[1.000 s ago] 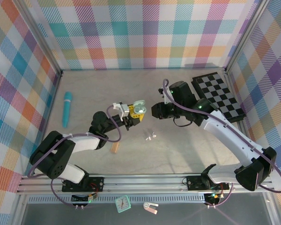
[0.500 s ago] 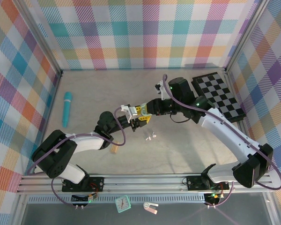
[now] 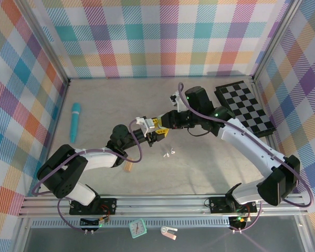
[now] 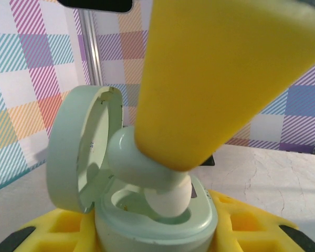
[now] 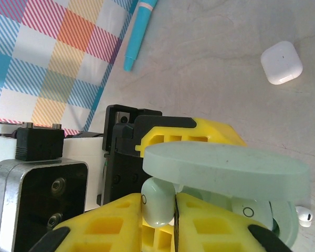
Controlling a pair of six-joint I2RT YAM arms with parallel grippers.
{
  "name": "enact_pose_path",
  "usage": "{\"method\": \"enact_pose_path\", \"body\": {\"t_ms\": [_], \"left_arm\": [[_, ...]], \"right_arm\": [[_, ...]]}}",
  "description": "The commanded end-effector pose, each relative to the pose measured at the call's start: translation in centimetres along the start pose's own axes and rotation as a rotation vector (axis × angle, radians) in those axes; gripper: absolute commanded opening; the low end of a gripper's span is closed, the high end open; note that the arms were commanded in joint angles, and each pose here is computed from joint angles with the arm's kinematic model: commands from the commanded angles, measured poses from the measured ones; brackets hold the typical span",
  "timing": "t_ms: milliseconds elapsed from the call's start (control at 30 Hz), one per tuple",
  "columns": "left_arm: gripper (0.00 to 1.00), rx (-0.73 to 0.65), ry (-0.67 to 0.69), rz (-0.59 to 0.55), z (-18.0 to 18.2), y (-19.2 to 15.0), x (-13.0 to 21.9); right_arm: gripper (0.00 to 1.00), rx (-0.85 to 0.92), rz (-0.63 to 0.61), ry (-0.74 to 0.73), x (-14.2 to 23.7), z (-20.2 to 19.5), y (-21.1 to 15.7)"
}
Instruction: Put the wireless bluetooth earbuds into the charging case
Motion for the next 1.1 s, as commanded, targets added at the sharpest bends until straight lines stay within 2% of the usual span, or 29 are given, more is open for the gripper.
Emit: {"method": "enact_pose_path", "body": {"t_ms": [0, 333, 733, 1067], "left_arm": [[0.29, -0.044, 0.0, -0.052, -0.2, 1.6, -0.5], [0.29, -0.04, 0.015, -0.061, 0.0, 1.6, -0.6], [0.29, -0.04, 0.021, -0.064, 0.0, 1.7, -0.4], [0.29, -0.073, -0.001, -0.039, -0.5, 1.3, 0.0]], "right_arm": [[0.22, -0.014, 0.007, 0.017, -0.4, -0.3, 0.0], [0.27, -0.043, 0.022, -0.032, -1.1, -1.4, -0.3], [0.44, 0.0, -0.02, -0.068, 0.8, -0.9, -0.3], [0.62, 0.086, -0.138, -0.072, 4.1, 0.8, 0.2]]}}
Point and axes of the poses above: each hand's point on the last joint's axis, 136 mm out from that joint toward the fingers, its own x axis back along the fingers, its own z axis along the line the jaws close on, y = z × x, the point moved 6 cm from there along x, back along the fingers, and after that the axes turned 1 degree about -x, right-handed, at the moved point
